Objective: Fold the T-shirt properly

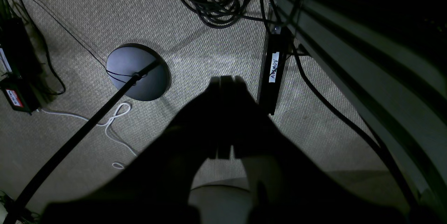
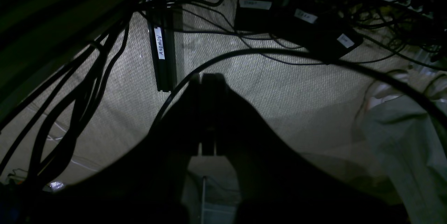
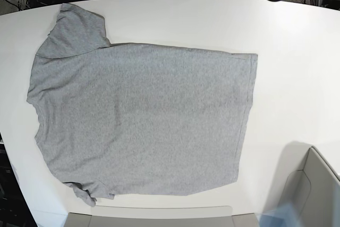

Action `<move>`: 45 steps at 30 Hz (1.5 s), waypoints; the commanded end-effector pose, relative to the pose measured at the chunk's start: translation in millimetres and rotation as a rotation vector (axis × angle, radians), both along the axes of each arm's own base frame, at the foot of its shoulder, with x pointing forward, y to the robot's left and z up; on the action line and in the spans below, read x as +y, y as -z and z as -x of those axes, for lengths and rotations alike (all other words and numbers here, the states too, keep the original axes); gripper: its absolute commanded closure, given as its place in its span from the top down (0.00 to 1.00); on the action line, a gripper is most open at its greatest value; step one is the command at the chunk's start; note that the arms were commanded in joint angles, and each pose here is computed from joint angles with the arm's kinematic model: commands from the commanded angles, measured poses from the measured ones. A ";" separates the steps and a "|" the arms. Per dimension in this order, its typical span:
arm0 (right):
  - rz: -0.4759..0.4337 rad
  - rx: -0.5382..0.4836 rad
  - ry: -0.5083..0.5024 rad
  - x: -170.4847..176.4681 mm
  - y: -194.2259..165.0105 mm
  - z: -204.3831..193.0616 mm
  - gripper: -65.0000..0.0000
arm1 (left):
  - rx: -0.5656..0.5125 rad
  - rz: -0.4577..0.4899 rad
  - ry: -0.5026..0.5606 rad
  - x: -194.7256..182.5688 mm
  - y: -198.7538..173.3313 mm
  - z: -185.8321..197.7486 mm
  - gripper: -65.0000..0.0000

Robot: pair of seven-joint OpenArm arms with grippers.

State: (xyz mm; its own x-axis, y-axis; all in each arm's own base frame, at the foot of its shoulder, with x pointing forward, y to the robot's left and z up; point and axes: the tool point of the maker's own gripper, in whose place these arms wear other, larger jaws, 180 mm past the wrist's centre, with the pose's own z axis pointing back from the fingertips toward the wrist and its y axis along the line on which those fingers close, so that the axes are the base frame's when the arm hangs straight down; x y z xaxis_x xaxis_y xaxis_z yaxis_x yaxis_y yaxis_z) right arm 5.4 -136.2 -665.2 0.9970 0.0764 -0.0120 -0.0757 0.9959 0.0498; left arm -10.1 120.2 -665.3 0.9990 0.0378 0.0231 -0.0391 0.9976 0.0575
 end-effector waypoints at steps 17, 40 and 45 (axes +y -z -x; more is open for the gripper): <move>0.041 -0.044 0.012 -30.2 -2.3 29.0 0.00 | -0.154 -0.041 0.018 20.0 -8.7 32.8 0.00; 0.002 -0.743 0.008 -47.4 -91.8 81.3 0.00 | -0.892 -0.067 0.129 25.2 -127.0 73.0 0.01; -0.010 -0.802 0.026 -42.3 -109.0 88.2 0.00 | -0.914 -0.075 0.134 27.8 -134.7 76.8 0.01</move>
